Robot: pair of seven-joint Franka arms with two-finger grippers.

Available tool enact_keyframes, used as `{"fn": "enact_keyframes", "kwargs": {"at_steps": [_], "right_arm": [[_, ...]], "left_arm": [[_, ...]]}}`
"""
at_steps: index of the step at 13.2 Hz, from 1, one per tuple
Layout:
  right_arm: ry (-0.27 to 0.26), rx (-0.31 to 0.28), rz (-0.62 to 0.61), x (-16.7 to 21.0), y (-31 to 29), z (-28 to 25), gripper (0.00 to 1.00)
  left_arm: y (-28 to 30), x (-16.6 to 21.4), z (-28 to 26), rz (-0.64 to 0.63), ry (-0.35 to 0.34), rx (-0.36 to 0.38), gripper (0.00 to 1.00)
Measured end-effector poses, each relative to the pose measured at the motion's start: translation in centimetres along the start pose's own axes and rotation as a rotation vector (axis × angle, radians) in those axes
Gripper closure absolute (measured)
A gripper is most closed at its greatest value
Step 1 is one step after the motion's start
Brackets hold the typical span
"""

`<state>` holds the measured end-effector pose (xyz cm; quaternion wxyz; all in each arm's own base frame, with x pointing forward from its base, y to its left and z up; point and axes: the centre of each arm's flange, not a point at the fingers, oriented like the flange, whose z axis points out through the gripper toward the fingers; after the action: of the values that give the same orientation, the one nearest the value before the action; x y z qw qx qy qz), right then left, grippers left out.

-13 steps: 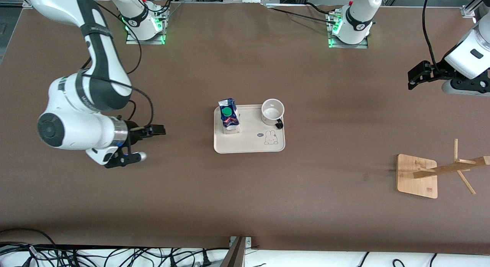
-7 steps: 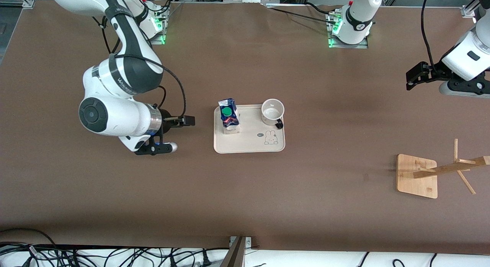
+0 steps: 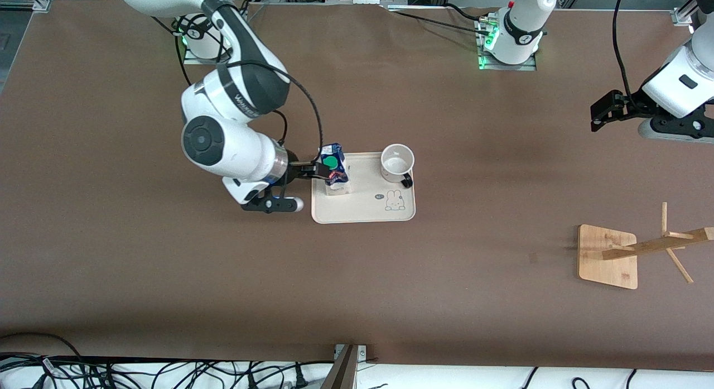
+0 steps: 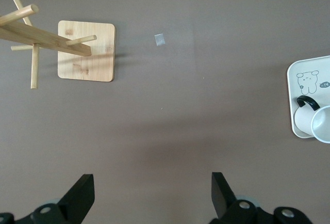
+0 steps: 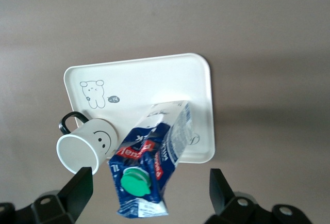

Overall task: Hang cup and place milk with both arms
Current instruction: 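Close the right gripper around the blue milk carton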

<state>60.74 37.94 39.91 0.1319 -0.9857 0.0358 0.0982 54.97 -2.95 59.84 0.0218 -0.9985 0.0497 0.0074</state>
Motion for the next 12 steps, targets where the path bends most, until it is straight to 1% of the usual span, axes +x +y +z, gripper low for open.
{"fn": "enact_keyframes", "kwargs": {"at_steps": [7, 12], "right_arm": [[-0.05, -0.037, -0.042, -2.1, -2.8, 4.3, 0.0], [-0.049, -0.084, -0.06, -2.3, -2.5, 5.6, 0.0]], "left_arm": [[0.0, 0.0, 0.0, 0.0, -0.002, 0.0, 0.0], [0.0, 0.0, 0.0, 0.001, -0.003, 0.0, 0.0]]}}
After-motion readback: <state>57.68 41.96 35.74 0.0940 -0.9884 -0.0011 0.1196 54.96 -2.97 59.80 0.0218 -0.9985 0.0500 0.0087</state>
